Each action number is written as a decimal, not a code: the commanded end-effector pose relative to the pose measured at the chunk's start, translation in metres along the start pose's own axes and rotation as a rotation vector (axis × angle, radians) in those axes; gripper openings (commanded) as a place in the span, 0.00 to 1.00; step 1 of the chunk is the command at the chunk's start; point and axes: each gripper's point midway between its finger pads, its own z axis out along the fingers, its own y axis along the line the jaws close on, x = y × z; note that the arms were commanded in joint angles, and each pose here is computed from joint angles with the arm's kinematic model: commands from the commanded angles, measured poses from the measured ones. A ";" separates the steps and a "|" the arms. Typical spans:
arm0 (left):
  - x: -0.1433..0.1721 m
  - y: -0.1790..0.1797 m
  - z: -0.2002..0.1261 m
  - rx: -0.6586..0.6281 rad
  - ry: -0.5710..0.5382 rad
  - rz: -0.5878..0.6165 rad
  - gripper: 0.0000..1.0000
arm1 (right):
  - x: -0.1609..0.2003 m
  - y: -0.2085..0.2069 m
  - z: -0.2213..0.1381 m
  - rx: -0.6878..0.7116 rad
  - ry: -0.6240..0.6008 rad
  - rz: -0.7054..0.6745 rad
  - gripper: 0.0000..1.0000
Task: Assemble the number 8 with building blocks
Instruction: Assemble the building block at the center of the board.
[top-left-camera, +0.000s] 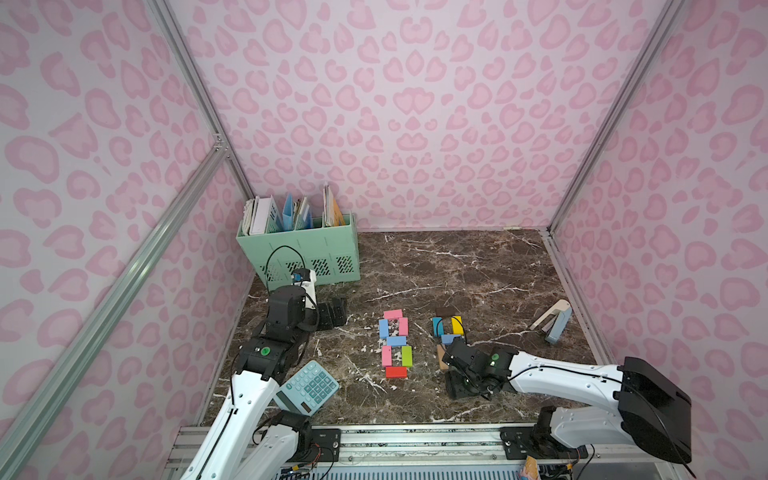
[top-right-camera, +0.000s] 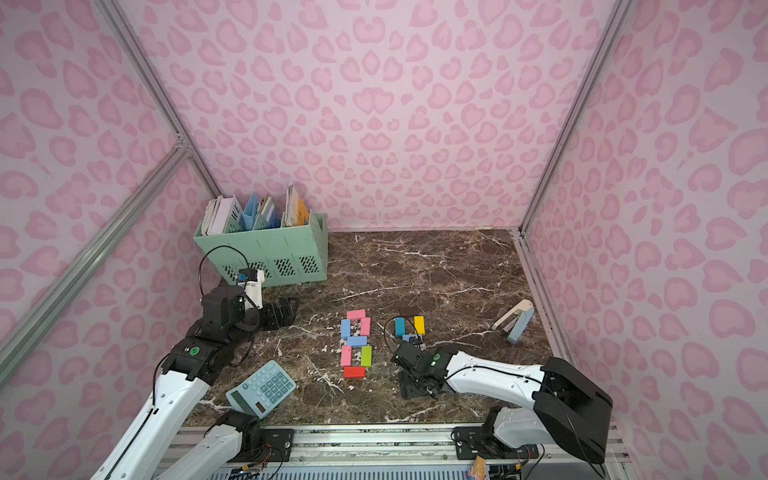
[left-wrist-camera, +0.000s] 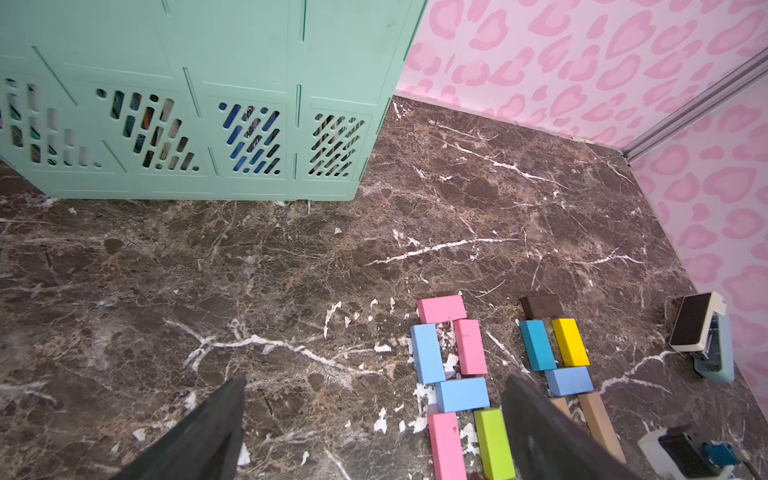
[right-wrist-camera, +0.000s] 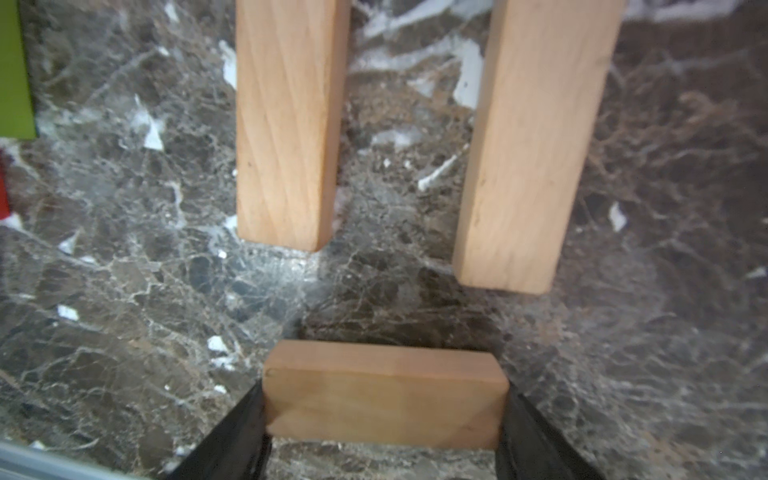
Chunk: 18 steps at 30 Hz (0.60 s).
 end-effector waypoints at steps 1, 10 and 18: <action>-0.006 -0.003 -0.002 0.010 -0.019 0.010 0.98 | -0.008 0.002 0.004 0.012 -0.015 -0.011 0.47; -0.006 -0.003 -0.002 0.009 -0.019 0.012 0.98 | -0.015 0.001 0.009 0.031 -0.013 -0.009 0.48; -0.006 -0.002 -0.002 0.006 -0.019 0.012 0.98 | -0.017 0.000 0.008 0.026 -0.016 0.001 0.52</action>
